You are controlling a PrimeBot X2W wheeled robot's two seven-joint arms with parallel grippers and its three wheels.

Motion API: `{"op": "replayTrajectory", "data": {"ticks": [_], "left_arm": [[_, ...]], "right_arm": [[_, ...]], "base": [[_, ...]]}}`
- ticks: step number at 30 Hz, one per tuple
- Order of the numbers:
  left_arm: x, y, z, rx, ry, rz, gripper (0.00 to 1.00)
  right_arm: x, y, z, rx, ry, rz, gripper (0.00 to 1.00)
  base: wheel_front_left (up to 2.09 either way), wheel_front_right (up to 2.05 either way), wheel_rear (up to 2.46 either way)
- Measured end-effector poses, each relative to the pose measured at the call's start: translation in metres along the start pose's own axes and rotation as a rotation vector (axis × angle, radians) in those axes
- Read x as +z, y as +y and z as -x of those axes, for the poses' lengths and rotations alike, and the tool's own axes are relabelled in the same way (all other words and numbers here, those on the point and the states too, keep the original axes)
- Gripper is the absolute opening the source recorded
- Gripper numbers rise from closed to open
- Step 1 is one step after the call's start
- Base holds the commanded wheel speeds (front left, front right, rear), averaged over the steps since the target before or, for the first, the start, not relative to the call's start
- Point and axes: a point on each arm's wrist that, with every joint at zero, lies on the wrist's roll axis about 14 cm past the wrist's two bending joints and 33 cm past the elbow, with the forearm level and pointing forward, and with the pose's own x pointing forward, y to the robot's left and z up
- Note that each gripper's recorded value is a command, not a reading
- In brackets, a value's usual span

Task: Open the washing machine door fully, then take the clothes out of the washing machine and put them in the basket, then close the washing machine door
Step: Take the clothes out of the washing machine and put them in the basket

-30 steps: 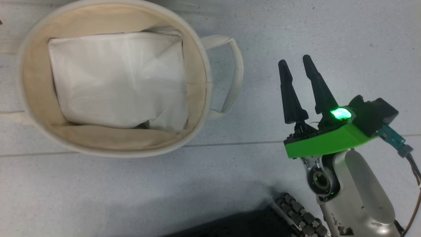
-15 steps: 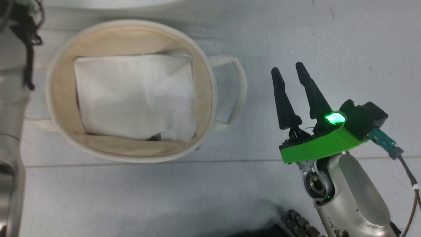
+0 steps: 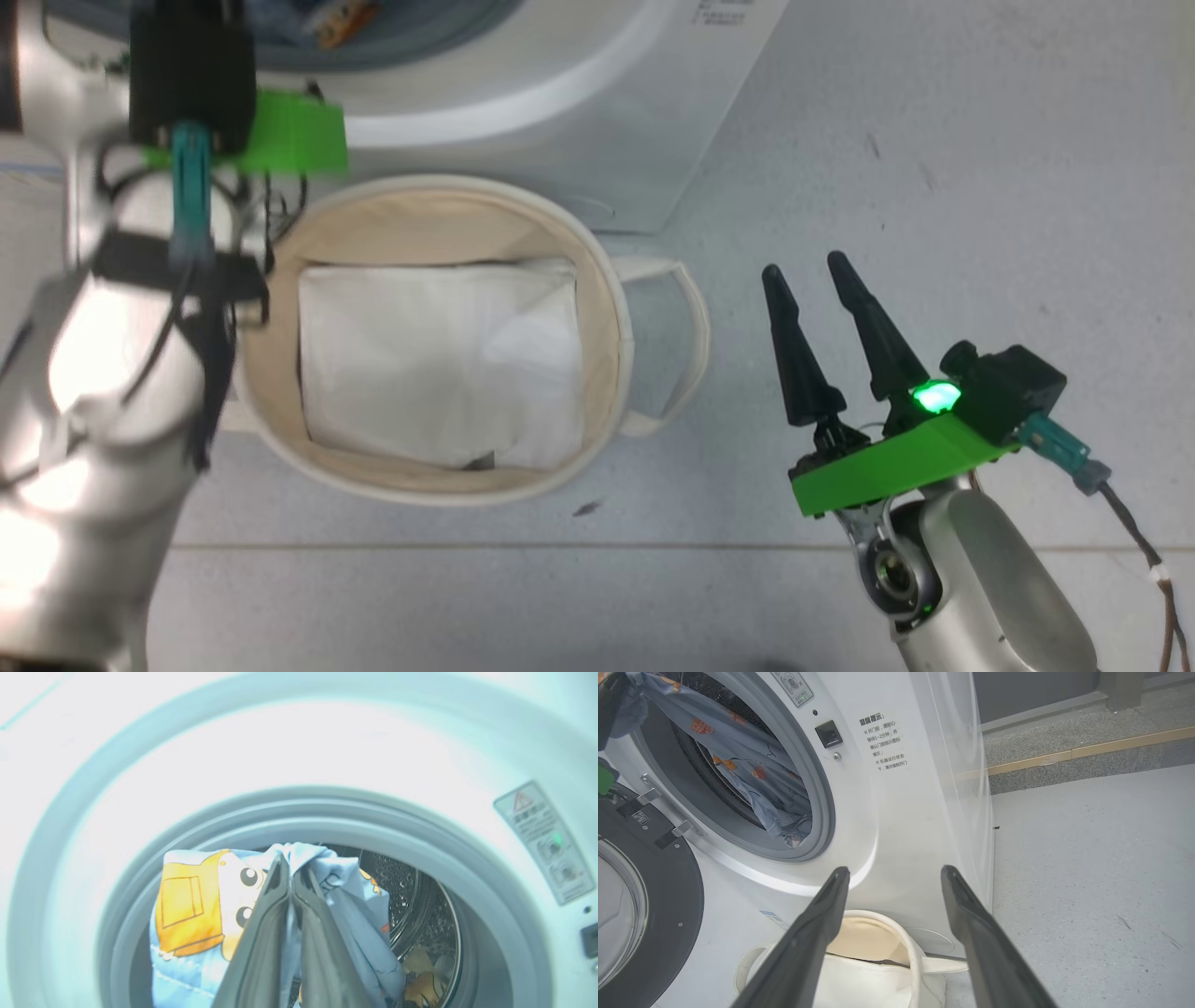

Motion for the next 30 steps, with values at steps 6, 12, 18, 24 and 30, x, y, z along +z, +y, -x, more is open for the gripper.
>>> {"op": "replayTrajectory", "data": {"ticks": [6,12,18,24,30], "left_arm": [[0.070,0.020,0.027,0.051,-0.147,0.066,0.00],[0.136,0.037,0.053,0.094,-0.284,0.125,0.00],[0.159,0.042,0.077,0.090,-0.310,0.149,0.00],[0.156,0.039,0.096,0.062,-0.265,0.137,0.00],[0.126,0.029,0.112,0.036,-0.151,0.147,0.00]], "right_arm": [[0.013,0.010,0.014,0.012,-0.024,0.004,1.00],[0.027,0.017,0.028,0.018,-0.053,0.011,1.00],[0.033,0.021,0.040,0.022,-0.066,0.016,1.00],[0.038,0.029,0.045,0.039,-0.080,0.014,1.00],[0.036,0.032,0.047,0.045,-0.074,0.012,1.00]], "base": [[0.00,0.00,0.00],[0.00,0.00,0.00],[0.00,0.00,0.00],[0.00,0.00,0.00],[0.00,0.00,0.00]]}}
